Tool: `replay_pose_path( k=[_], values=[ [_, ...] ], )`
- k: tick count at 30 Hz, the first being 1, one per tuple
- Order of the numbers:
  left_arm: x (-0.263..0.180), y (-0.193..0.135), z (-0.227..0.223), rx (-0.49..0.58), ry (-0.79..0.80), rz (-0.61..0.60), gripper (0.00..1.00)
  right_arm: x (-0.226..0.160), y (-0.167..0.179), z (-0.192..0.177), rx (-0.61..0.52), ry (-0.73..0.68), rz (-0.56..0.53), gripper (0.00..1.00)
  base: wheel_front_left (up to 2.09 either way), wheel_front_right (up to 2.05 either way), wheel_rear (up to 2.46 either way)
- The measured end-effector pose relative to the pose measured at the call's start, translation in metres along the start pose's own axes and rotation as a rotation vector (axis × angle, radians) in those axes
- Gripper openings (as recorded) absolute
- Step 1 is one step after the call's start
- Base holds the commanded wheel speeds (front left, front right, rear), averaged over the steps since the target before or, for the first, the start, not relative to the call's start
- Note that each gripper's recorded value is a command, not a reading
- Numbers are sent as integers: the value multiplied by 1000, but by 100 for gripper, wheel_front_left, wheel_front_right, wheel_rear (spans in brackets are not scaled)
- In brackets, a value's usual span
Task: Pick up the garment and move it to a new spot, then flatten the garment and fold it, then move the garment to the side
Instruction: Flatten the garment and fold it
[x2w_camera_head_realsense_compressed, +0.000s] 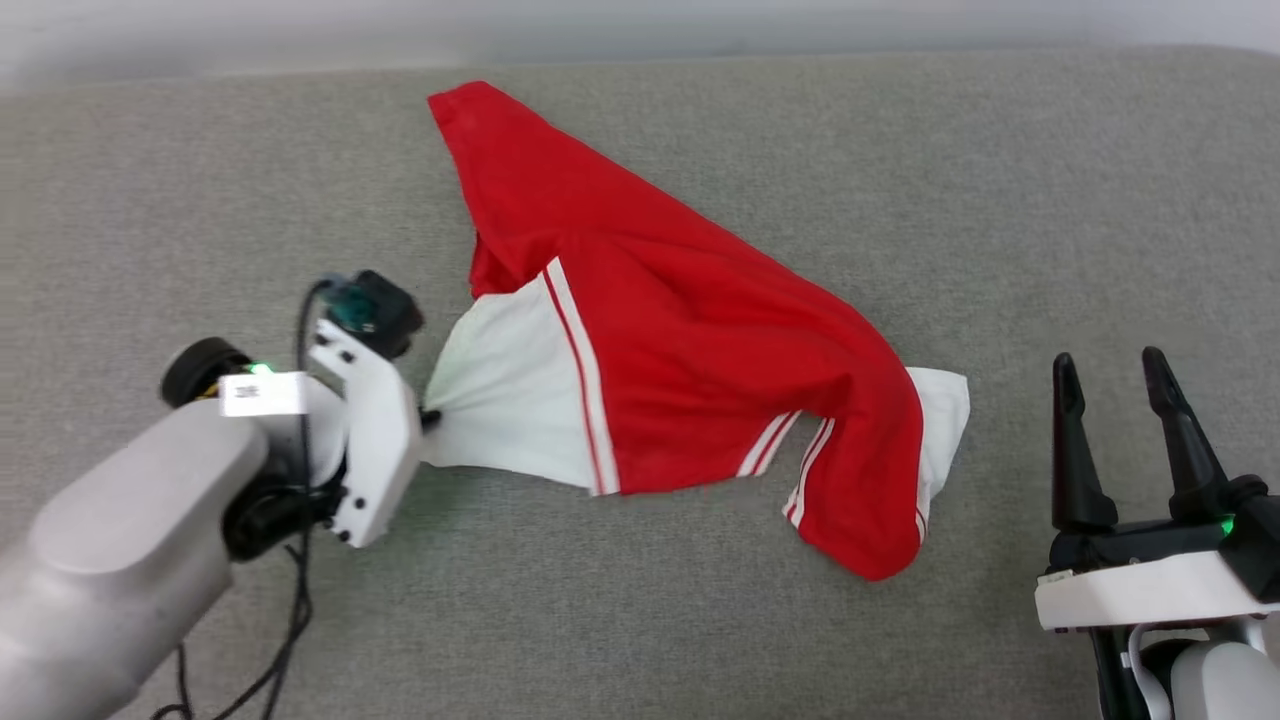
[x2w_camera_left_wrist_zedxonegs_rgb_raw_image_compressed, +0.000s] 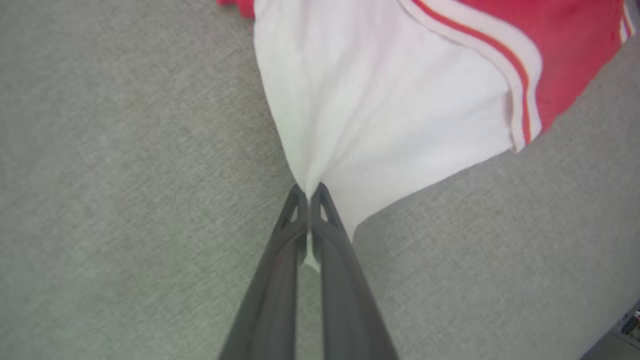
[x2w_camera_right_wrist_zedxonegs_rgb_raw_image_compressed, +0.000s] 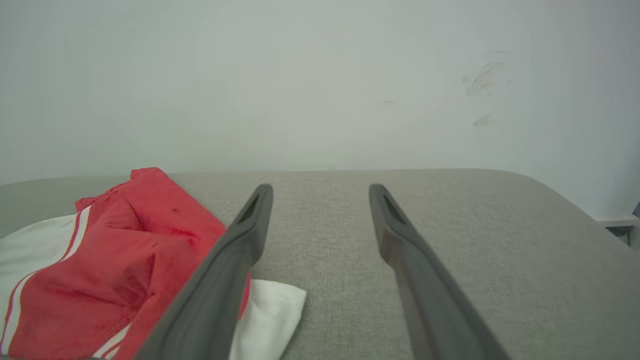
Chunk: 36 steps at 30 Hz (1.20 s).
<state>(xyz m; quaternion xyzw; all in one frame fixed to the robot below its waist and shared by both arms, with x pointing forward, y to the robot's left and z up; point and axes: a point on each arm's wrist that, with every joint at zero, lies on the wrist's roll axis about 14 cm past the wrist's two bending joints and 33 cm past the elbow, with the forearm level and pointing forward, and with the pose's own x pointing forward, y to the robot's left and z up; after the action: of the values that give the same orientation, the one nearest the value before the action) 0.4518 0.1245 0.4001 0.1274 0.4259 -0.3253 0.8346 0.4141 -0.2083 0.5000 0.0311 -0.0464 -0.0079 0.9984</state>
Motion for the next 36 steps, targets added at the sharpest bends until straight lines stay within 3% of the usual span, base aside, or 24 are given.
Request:
replay_pose_path(
  k=[11, 20, 25, 26, 27, 36],
  values=[
    [-71, 71, -49, -204, -45, 252, 0, 2, 20, 4, 11, -15, 57, 100, 0, 0, 0],
    [-81, 94, -117, -365, 68, 356, 0, 3, 21, 1, -12, -4, 62, 100, 0, 0, 0],
    [-78, 95, -128, -402, 71, 372, 0, 1, 17, 2, -22, -3, 53, 100, 0, 0, 0],
    [-77, 94, -126, -405, 52, 374, 24, 0, 17, 2, -23, -4, 51, 100, 0, 0, 0],
    [-78, 94, -124, -403, 27, 383, 100, -3, 16, 3, -23, -4, 49, 100, 0, 0, 0],
    [-109, 90, -64, -273, -366, 505, 100, -15, 23, 36, -72, -88, 75, 100, 0, 0, 0]
  ],
)
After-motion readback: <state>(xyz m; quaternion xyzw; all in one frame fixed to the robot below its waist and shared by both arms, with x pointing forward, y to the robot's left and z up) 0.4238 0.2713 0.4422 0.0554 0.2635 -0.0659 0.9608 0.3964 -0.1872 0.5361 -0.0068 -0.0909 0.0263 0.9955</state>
